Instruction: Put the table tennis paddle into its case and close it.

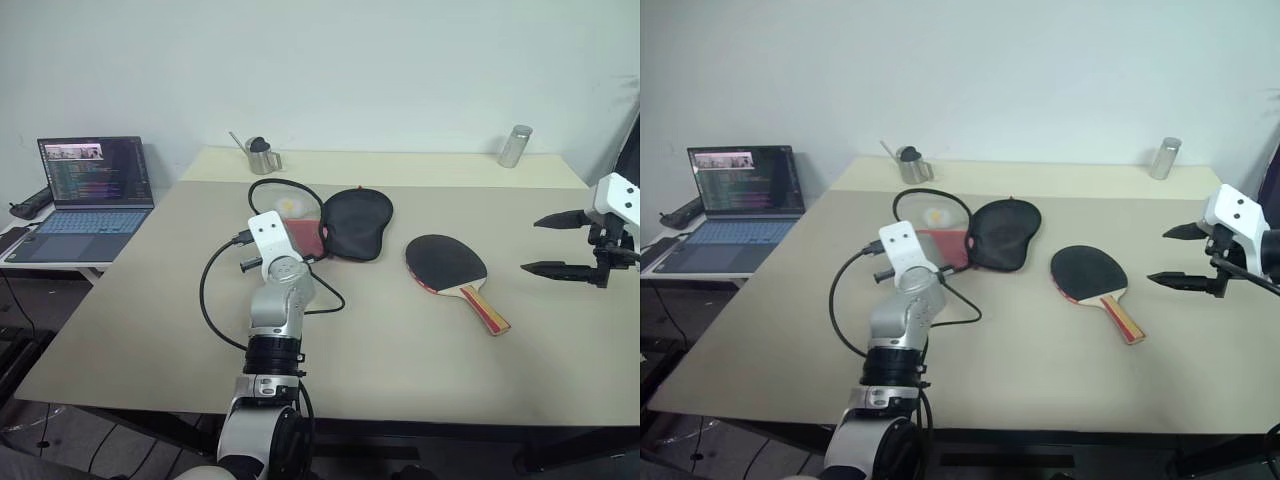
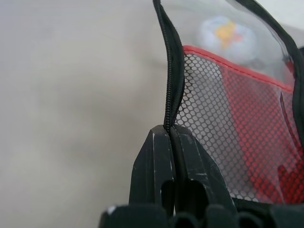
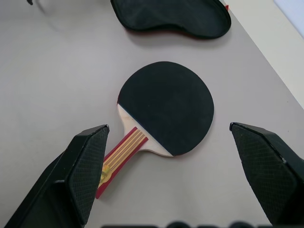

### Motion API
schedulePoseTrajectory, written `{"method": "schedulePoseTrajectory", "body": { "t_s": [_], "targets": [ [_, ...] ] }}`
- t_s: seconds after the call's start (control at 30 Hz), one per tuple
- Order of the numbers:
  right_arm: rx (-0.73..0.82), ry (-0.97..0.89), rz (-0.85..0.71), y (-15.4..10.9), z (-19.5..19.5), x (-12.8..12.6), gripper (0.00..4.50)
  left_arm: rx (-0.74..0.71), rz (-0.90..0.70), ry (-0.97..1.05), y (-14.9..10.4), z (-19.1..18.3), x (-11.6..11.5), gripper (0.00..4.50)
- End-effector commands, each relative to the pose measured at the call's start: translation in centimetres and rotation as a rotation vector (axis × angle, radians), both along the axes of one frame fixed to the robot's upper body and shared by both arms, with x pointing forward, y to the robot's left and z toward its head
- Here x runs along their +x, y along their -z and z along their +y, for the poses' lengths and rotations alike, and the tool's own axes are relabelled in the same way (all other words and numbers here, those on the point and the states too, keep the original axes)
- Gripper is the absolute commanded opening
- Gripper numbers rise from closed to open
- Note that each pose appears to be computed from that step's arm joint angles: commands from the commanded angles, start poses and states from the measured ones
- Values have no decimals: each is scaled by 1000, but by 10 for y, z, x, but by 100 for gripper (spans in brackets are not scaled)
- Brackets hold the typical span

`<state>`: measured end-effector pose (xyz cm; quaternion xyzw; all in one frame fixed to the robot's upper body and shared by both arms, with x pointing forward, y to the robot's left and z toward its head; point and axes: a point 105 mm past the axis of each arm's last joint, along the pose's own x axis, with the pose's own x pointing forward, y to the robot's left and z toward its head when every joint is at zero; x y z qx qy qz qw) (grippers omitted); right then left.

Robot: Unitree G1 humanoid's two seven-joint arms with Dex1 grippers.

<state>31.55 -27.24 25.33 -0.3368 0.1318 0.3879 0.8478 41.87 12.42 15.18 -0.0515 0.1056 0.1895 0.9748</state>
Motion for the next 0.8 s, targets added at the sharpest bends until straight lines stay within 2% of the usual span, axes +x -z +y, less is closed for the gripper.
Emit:
{"method": "schedulePoseTrajectory", "body": {
  "t_s": [0.03, 0.3, 0.7, 0.8],
  "targets": [
    [0, -7, -56, -17, 0, -6, 450, 16, -76, 83, -26, -27, 1, 2],
    [6, -11, -57, -15, 3, -6, 450, 147, -55, 146, -30, -42, -2, 2],
    [15, -13, -55, -13, 4, -5, 450, 247, -98, 229, -42, -49, -6, 2],
    [15, -14, -52, -12, 5, -4, 450, 257, -77, 272, -37, -51, -12, 2]
  ]
}}
